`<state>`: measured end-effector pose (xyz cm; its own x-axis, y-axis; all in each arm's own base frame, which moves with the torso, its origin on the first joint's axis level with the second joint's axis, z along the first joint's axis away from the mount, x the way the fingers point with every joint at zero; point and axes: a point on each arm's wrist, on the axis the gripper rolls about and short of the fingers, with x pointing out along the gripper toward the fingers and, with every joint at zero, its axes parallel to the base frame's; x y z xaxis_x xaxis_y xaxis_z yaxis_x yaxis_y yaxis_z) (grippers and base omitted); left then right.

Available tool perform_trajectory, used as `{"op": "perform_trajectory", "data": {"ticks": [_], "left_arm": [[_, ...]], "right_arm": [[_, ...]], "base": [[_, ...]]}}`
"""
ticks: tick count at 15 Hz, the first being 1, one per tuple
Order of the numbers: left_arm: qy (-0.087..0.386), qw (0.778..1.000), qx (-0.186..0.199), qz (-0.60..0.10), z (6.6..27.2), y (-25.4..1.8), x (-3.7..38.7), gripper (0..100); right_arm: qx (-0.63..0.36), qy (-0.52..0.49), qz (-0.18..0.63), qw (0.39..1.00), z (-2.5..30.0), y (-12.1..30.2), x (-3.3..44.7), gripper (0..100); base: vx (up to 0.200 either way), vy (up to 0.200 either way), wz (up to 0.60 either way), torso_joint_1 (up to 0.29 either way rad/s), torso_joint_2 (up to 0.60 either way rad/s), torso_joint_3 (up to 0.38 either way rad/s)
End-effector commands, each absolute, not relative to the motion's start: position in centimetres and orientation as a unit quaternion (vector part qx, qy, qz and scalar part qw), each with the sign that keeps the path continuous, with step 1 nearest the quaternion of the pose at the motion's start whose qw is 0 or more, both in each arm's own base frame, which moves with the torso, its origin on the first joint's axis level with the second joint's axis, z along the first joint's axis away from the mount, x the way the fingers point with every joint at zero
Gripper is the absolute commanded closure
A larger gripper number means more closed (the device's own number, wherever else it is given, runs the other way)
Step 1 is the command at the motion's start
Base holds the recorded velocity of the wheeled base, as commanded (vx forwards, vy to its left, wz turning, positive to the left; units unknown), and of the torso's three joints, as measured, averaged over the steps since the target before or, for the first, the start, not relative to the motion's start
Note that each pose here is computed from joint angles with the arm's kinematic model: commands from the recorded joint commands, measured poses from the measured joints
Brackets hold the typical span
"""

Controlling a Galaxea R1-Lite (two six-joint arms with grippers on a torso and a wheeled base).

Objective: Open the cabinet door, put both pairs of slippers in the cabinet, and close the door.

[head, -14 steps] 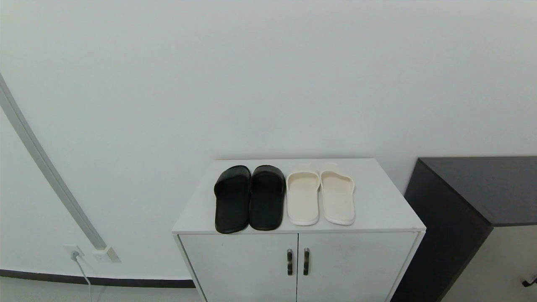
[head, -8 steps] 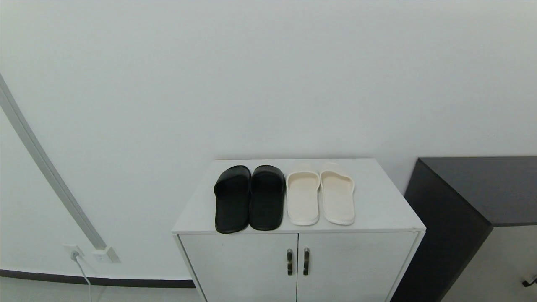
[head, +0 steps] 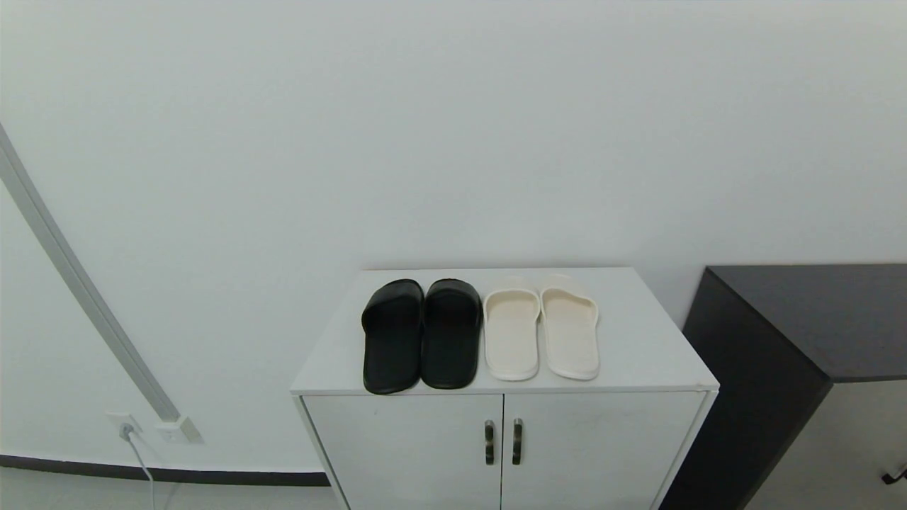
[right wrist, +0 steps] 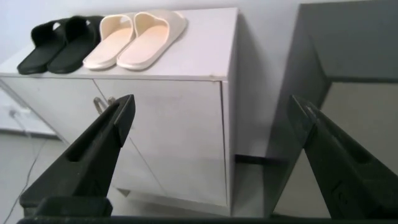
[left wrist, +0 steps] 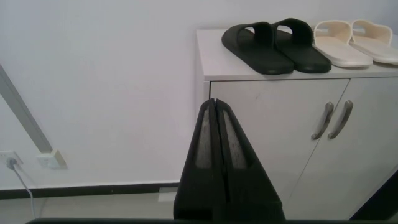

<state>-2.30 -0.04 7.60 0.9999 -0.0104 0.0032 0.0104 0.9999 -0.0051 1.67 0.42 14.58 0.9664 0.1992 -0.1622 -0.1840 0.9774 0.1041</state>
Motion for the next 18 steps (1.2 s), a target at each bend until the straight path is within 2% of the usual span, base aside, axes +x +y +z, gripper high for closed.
{"op": "perform_trajectory", "data": {"ticks": [1,12,18], "left_arm": [[-0.001,1.0,-0.002,-0.005,7.6,0.0,-2.3,100],[-0.001,1.0,-0.003,-0.005,7.6,0.0,-2.3,100],[-0.002,1.0,-0.002,-0.005,7.6,0.0,-2.3,100]], "right_arm": [[0.037,0.151,0.135,0.979,15.4,1.1,6.1,0],[0.022,0.203,0.211,0.956,17.7,6.2,13.9,0],[0.035,0.211,0.212,0.954,18.0,12.1,16.4,0]], "base": [[0.0,0.0,0.0,0.0,0.0,0.0],[0.0,0.0,0.0,0.0,0.0,0.0],[0.0,0.0,0.0,0.0,0.0,0.0]]}}
